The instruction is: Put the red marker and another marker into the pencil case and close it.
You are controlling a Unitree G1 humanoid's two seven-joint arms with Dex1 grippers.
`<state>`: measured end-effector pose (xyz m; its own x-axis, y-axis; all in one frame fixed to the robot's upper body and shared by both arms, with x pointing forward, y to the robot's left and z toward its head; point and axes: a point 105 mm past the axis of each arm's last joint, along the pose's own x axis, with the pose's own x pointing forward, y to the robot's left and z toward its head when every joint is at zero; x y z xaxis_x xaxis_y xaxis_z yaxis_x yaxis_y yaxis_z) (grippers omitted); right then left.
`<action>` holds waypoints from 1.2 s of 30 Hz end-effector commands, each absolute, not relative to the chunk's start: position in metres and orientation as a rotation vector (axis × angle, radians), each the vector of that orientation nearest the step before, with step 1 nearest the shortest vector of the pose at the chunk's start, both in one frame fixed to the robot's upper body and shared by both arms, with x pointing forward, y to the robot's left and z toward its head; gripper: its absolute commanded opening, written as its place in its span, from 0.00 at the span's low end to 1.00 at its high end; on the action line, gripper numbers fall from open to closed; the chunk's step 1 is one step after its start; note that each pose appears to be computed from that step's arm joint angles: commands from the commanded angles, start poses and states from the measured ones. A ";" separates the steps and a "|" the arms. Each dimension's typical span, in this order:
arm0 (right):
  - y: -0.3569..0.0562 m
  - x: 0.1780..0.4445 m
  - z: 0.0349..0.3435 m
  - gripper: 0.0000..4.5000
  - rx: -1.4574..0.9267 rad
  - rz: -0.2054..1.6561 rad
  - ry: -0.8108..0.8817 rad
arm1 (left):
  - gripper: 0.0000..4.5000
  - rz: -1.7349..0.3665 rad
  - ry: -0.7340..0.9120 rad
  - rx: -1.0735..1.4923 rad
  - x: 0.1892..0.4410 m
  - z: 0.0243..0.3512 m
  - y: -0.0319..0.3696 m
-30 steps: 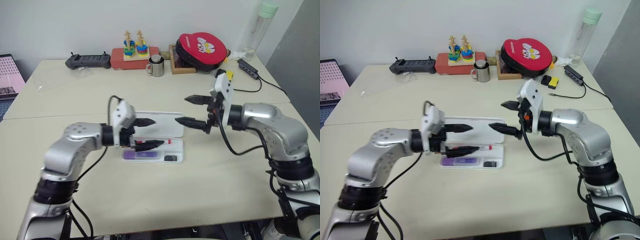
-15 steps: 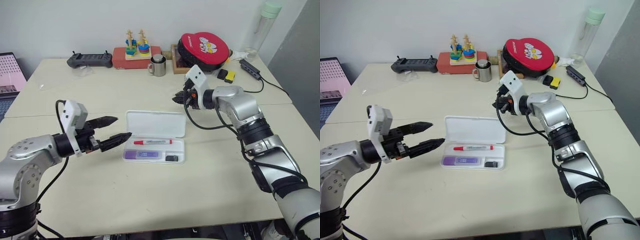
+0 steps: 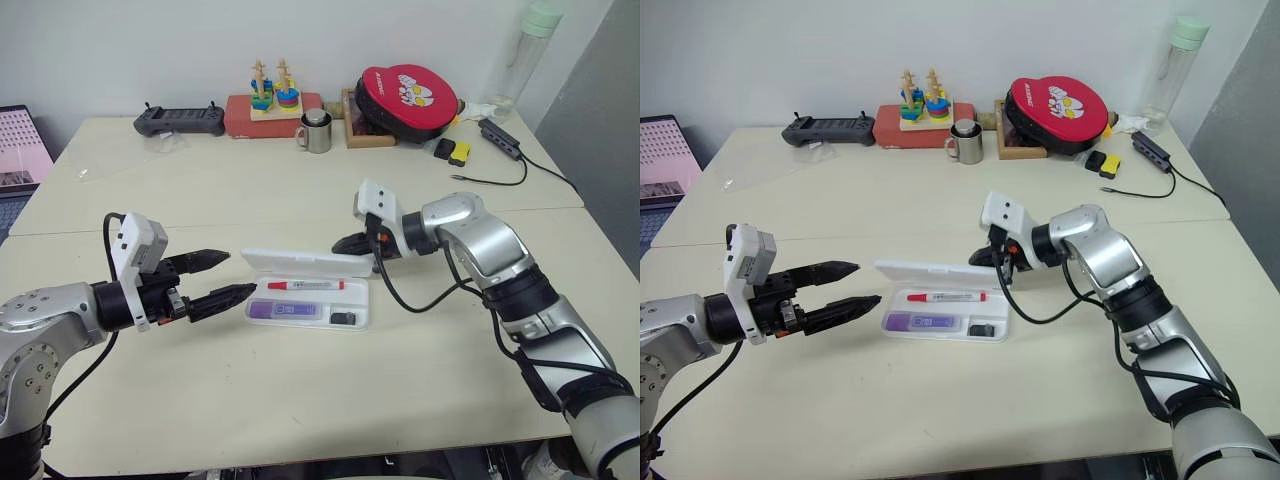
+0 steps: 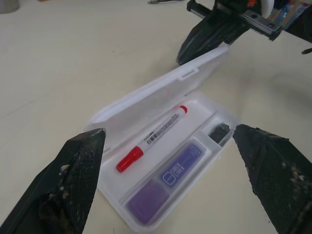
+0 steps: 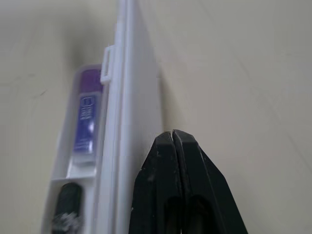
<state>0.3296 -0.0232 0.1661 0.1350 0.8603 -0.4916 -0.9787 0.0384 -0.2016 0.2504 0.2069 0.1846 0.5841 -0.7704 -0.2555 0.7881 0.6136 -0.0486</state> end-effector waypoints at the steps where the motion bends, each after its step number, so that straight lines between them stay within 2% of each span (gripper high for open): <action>1: -0.013 0.303 0.151 0.00 -0.669 1.524 0.273 | 1.00 -0.963 0.263 0.118 0.241 0.193 0.200; 7: -0.009 0.299 0.119 0.00 -0.749 1.488 0.333 | 1.00 -0.980 0.307 0.131 0.237 0.182 0.198; 14: -0.019 0.306 0.113 0.00 -0.675 1.422 0.383 | 1.00 -0.962 0.298 0.132 0.244 0.178 0.196; 16: -0.021 0.308 0.119 0.00 -0.602 1.406 0.352 | 1.00 -0.923 0.279 0.133 0.252 0.178 0.199; 19: -0.020 0.303 0.157 0.00 -0.368 1.409 0.175 | 1.00 -0.790 0.227 0.099 0.273 0.180 0.214; 21: -0.037 0.304 0.169 0.00 -0.279 1.351 0.151 | 1.00 -0.684 0.218 0.092 0.286 0.175 0.230; 24: -0.070 0.319 0.173 0.11 -0.206 1.179 0.170 | 1.00 -0.594 0.234 0.082 0.295 0.165 0.246; 29: -0.138 0.347 0.173 0.38 -0.112 0.822 0.158 | 1.00 -0.455 0.220 0.098 0.304 0.154 0.277; 32: -0.168 0.349 0.161 0.57 -0.057 0.688 0.172 | 1.00 -0.395 0.234 0.088 0.306 0.141 0.295; 36: -0.187 0.341 0.148 0.77 -0.065 0.623 0.207 | 1.00 -0.368 0.236 0.098 0.308 0.136 0.306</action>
